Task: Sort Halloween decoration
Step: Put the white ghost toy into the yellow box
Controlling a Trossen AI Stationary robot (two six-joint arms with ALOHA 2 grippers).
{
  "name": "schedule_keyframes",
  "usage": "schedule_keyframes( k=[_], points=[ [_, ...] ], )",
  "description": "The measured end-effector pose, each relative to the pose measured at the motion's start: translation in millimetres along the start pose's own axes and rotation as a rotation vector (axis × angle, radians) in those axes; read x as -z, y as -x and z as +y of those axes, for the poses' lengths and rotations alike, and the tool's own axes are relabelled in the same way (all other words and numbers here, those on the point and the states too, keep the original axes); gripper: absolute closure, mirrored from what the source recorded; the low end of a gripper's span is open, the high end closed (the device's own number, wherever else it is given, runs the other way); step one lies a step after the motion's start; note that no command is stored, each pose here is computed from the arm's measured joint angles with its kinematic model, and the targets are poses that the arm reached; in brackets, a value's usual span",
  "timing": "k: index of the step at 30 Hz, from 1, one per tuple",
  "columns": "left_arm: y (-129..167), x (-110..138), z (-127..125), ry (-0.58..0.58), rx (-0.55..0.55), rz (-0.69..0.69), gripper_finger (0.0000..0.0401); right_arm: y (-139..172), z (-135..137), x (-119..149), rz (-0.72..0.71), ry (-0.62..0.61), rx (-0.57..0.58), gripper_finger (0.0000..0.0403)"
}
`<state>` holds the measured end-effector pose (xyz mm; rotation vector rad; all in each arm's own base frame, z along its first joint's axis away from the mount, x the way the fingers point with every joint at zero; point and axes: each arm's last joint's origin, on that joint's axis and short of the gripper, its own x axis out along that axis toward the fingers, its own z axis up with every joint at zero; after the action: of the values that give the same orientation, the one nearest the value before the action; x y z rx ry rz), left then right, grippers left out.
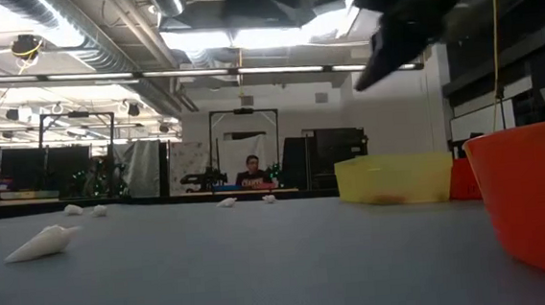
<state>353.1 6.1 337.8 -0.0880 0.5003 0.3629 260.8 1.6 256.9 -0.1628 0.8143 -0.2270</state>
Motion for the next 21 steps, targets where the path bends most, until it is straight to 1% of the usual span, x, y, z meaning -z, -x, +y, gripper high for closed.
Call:
schedule_keyframes(
  k=[6,11,16,21],
  points=[
    [40.7,13.3,-28.2,-0.014,-0.138,0.036,0.0234,-28.3,-28.4,-14.6,-0.136,-0.055,-0.018,0.0182],
    [62.0,33.3,-52.7,0.001,-0.247,0.058,0.0234,-59.7,-49.8,-20.2,-0.218,-0.109,0.038,0.0182],
    [77.3,48.4,-70.0,0.079,-0.287,0.035,0.0234,-91.6,-67.9,-21.1,-0.301,-0.155,0.064,0.0182],
    [87.1,58.7,-84.5,0.103,-0.284,-0.007,0.0234,-120.4,-89.2,-31.9,-0.293,-0.188,0.07,0.0182]
  ],
)
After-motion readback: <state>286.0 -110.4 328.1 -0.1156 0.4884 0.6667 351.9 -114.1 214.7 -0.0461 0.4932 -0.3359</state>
